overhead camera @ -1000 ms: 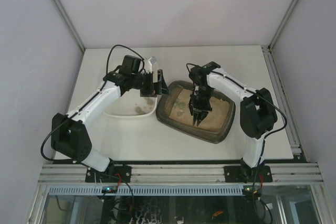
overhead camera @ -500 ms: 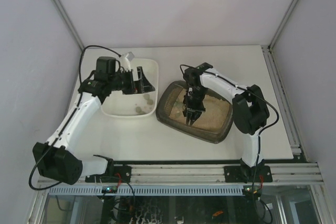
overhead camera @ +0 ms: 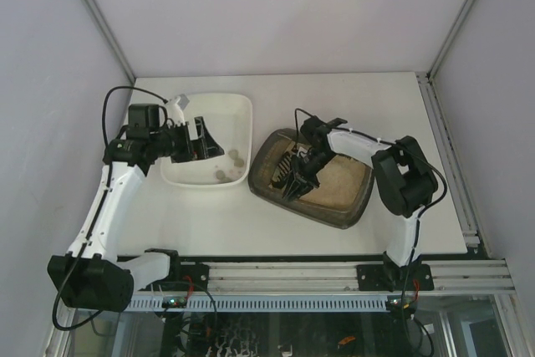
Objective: Clean the litter box
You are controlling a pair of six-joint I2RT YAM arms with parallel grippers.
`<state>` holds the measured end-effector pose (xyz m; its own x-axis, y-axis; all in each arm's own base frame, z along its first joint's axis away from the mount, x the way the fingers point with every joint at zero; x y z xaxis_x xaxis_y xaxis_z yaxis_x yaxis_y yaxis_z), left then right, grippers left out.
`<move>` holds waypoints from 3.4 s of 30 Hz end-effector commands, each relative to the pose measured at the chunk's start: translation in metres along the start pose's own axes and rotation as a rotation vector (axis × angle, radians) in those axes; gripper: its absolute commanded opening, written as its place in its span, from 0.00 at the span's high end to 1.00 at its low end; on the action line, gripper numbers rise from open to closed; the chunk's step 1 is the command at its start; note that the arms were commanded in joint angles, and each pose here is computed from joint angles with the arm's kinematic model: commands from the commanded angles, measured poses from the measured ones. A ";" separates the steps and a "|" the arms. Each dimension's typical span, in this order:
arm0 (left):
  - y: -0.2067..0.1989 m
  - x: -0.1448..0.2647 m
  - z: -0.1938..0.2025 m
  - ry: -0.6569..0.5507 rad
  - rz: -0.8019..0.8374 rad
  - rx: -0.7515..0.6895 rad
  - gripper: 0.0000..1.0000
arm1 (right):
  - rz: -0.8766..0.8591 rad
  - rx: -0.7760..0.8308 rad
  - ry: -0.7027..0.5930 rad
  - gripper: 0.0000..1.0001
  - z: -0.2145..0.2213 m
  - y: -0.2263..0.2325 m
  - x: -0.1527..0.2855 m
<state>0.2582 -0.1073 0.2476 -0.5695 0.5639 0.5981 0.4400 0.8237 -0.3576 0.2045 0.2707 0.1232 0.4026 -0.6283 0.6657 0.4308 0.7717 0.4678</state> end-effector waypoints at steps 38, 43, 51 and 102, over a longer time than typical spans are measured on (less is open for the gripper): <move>0.028 0.001 0.013 0.025 -0.131 0.005 0.00 | -0.538 0.395 -0.596 1.00 0.057 -0.052 0.064; 0.029 0.001 0.017 0.024 -0.141 0.012 0.00 | -0.789 0.565 -0.823 1.00 0.063 -0.050 0.078; 0.033 -0.003 0.023 0.012 -0.158 0.019 0.00 | -0.958 0.658 -0.788 1.00 0.068 -0.054 0.066; 0.041 -0.009 0.038 0.010 -0.186 0.007 0.00 | -1.246 0.476 -0.220 1.00 0.127 0.007 0.074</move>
<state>0.2550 -0.0770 0.1973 -0.6067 0.3969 0.6887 0.3046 0.9164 -0.2598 0.1578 0.2194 0.2072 -0.3872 -0.9114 -0.1392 0.1491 -0.2109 0.9661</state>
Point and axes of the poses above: each gripper's point midway between its finger pads, its own x axis back along the fingers, its own y axis along the line the jaws close on, z = x × y, the point moved 3 cm from there along x, back along the fingers, and after that the axes turned 15 degrees about -x, right-handed, at the moved point
